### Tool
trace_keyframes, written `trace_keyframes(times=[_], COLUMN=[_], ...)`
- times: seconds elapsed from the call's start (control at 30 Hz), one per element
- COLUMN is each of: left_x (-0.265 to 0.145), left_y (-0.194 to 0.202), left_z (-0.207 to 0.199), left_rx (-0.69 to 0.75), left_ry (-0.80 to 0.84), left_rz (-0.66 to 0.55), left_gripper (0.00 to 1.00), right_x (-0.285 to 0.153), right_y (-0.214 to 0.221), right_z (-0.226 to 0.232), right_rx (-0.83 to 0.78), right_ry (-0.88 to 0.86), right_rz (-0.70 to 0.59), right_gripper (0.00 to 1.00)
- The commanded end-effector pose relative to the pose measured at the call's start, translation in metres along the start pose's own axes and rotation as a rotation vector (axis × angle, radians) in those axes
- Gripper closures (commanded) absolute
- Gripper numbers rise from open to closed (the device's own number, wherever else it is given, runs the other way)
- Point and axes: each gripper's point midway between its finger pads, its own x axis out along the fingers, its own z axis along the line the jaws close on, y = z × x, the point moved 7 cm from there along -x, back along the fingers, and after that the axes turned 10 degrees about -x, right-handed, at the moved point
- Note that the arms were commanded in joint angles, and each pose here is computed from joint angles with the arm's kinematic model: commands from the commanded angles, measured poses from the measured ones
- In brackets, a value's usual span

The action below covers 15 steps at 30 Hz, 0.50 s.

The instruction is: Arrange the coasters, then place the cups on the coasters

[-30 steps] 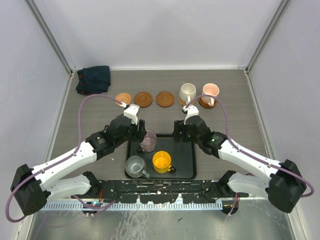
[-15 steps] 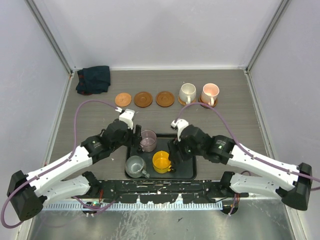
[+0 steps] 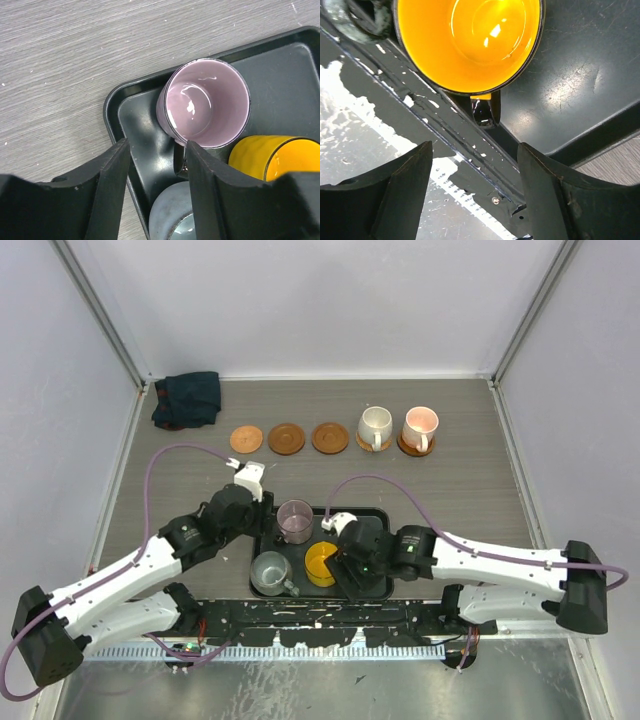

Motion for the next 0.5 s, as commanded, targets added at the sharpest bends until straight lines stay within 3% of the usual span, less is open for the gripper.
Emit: trace_keyframes(times=[0.0,0.37,0.47], left_x=[-0.003,-0.006,-0.005], left_y=[-0.004,0.000,0.001], left_z=[0.002,0.011,0.012], left_rx=[-0.033,-0.046,-0.049], left_ry=[-0.011,-0.049,-0.050], left_rz=[-0.058,-0.084,-0.086], left_gripper=[0.53,0.81,0.83], right_x=[0.020,0.053,0.057], right_y=[-0.002,-0.010,-0.012], right_z=[0.002,-0.002,-0.002], right_rx=[-0.007,-0.060,-0.068], right_ry=[0.013,0.064,0.070], right_rz=[-0.014,-0.012,-0.017], right_gripper=[0.27,0.32,0.33])
